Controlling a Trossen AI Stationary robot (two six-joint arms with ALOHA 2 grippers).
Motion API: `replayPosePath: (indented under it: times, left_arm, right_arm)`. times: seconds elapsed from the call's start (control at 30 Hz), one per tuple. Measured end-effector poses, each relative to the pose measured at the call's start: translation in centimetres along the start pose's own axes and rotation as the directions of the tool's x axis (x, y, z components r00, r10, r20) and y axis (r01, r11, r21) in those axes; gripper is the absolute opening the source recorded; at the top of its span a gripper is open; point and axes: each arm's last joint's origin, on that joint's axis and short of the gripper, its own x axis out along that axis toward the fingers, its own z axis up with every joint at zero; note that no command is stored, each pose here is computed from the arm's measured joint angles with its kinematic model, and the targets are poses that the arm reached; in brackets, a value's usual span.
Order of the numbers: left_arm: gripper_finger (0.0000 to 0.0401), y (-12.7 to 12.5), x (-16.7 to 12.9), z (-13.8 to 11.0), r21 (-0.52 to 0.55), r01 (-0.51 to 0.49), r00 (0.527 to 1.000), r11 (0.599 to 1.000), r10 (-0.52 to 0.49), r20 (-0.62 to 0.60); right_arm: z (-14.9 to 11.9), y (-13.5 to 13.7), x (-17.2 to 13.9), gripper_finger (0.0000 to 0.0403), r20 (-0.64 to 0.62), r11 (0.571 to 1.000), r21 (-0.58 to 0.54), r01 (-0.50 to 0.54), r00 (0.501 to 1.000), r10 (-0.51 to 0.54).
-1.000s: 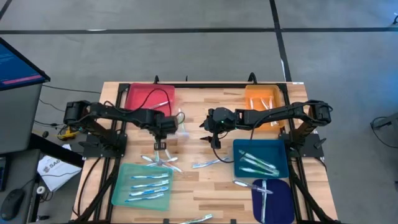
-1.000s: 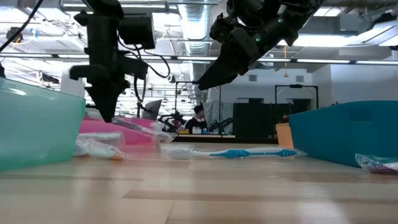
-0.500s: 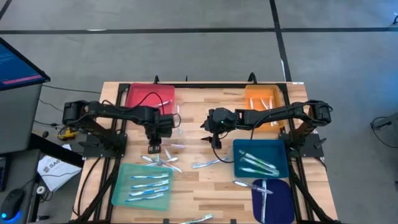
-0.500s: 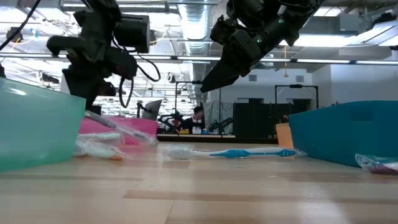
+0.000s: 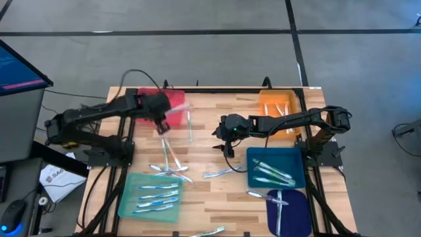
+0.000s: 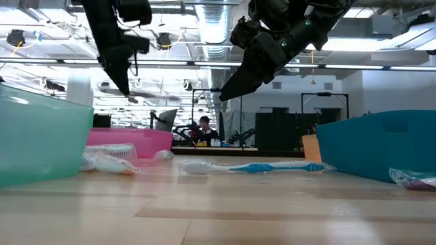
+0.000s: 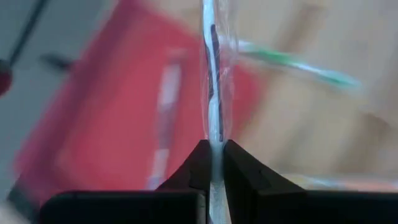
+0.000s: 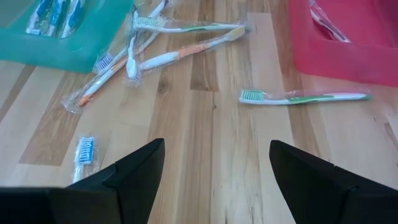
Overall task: Pick & Place Toothbrushes
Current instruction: Put the violet toothbrush into the pink bin
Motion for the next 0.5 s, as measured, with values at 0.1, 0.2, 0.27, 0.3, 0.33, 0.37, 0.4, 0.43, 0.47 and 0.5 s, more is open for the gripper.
replayPosePath:
  times: [0.1,0.2,0.27,0.3,0.33,0.37,0.4,0.43,0.47,0.5]
  left_arm:
    - [0.0014,2.5,0.8,-0.1,-0.083,-0.112,0.993,0.99,0.109,-0.041]
    - [0.0014,4.3,1.8,-0.2,-0.147,-0.144,0.987,0.979,0.132,-0.09]
    - [0.0014,4.8,2.5,-0.1,-0.15,-0.141,0.986,0.979,0.125,-0.11]
    - [0.0014,5.0,2.9,-0.1,-0.144,-0.143,0.984,0.979,0.125,-0.128]
    - [0.0014,5.2,3.4,-0.1,-0.128,-0.138,0.982,0.982,0.119,-0.148]
    - [0.0014,5.4,3.9,0.0,-0.108,-0.137,0.979,0.985,0.117,-0.169]
    - [0.0014,5.5,4.5,0.0,-0.091,-0.128,0.975,0.988,0.109,-0.193]
    - [0.0014,5.6,5.2,0.0,-0.077,-0.119,0.971,0.99,0.1,-0.218]
    - [0.0014,5.6,5.8,0.0,-0.064,-0.113,0.966,0.992,0.094,-0.243]
    - [0.0014,5.7,6.5,0.0,-0.058,-0.111,0.96,0.992,0.092,-0.264]
  right_arm:
    - [0.0,0.2,0.0,0.0286,0.0,1.0,0.004,-0.004,1.0,0.004]
    - [0.1,0.6,0.0,0.0286,0.0,1.0,-0.001,-0.013,1.0,0.013]
    - [0.1,0.7,0.1,0.0286,0.001,1.0,-0.004,-0.017,1.0,0.017]
    - [0.1,0.9,0.1,0.0286,0.002,1.0,-0.007,-0.019,1.0,0.019]
    - [0.1,0.9,0.1,0.0286,0.003,1.0,-0.008,-0.02,1.0,0.02]
    - [0.1,0.9,0.1,0.0286,0.004,1.0,-0.008,-0.02,1.0,0.02]
    - [0.1,0.9,0.1,0.0286,0.004,1.0,-0.008,-0.02,1.0,0.02]
    - [0.1,0.9,0.1,0.0286,0.004,1.0,-0.008,-0.02,1.0,0.02]
    - [0.1,0.9,0.1,0.0286,0.003,1.0,-0.008,-0.02,1.0,0.02]
    - [0.1,0.9,0.1,0.0286,0.002,1.0,-0.009,-0.02,1.0,0.02]
